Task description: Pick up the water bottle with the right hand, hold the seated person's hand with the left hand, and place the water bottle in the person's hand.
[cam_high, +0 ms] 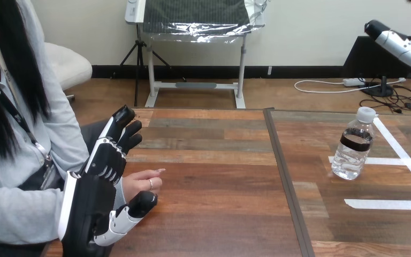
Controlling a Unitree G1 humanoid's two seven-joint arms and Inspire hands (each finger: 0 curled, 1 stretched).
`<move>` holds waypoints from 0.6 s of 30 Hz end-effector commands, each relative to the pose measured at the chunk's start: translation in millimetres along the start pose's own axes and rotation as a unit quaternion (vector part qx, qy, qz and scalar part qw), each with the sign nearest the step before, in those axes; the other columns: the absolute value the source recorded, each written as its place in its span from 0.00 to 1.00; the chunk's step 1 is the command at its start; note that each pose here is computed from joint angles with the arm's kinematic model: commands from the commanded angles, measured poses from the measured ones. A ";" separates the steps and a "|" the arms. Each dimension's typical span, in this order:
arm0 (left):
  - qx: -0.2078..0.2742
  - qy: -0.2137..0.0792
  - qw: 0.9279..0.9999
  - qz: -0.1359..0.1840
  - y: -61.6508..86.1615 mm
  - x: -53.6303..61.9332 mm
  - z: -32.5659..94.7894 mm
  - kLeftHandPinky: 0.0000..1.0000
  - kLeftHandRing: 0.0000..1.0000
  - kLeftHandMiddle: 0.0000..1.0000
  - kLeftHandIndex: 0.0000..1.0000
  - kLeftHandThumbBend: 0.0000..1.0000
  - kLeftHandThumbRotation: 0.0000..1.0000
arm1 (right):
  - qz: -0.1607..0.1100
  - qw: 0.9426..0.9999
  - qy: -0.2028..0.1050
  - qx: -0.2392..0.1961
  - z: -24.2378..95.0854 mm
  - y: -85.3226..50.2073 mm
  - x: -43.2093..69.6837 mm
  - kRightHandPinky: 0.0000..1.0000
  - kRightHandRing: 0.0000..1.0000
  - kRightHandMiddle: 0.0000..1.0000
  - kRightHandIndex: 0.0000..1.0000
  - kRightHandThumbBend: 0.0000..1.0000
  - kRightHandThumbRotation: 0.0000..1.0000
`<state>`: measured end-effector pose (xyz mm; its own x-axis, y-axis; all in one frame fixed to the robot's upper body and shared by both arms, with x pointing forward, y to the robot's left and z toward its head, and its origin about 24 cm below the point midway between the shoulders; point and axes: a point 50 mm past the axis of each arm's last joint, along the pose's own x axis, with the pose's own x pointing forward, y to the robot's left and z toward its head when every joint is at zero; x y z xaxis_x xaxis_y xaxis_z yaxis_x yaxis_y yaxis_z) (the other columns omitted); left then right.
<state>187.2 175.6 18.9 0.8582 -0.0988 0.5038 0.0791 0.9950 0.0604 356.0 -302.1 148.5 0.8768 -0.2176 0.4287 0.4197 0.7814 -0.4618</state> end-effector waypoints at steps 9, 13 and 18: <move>0.001 -0.048 0.999 -0.001 0.3 20.3 9.3 0.87 0.90 0.92 0.91 1.00 0.64 | -0.001 0.999 0.040 -0.030 11.6 -9.8 25.4 0.77 0.80 0.79 0.84 1.00 0.55; -0.005 -0.049 0.999 0.002 0.7 19.9 9.9 0.87 0.90 0.92 0.90 1.00 0.63 | 0.005 0.997 0.064 -0.041 8.4 -8.2 26.3 0.75 0.79 0.78 0.84 1.00 0.57; -0.008 -0.051 0.999 0.003 2.0 19.5 10.0 0.87 0.90 0.93 0.91 1.00 0.62 | 0.012 0.995 0.082 -0.049 5.5 -5.8 26.3 0.72 0.77 0.78 0.84 1.00 0.58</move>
<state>187.3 176.8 19.2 0.8576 -0.0829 0.5076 0.0724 0.9966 0.0404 362.1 -310.3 126.2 0.9304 -0.3029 0.2063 0.3662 0.7460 -0.5562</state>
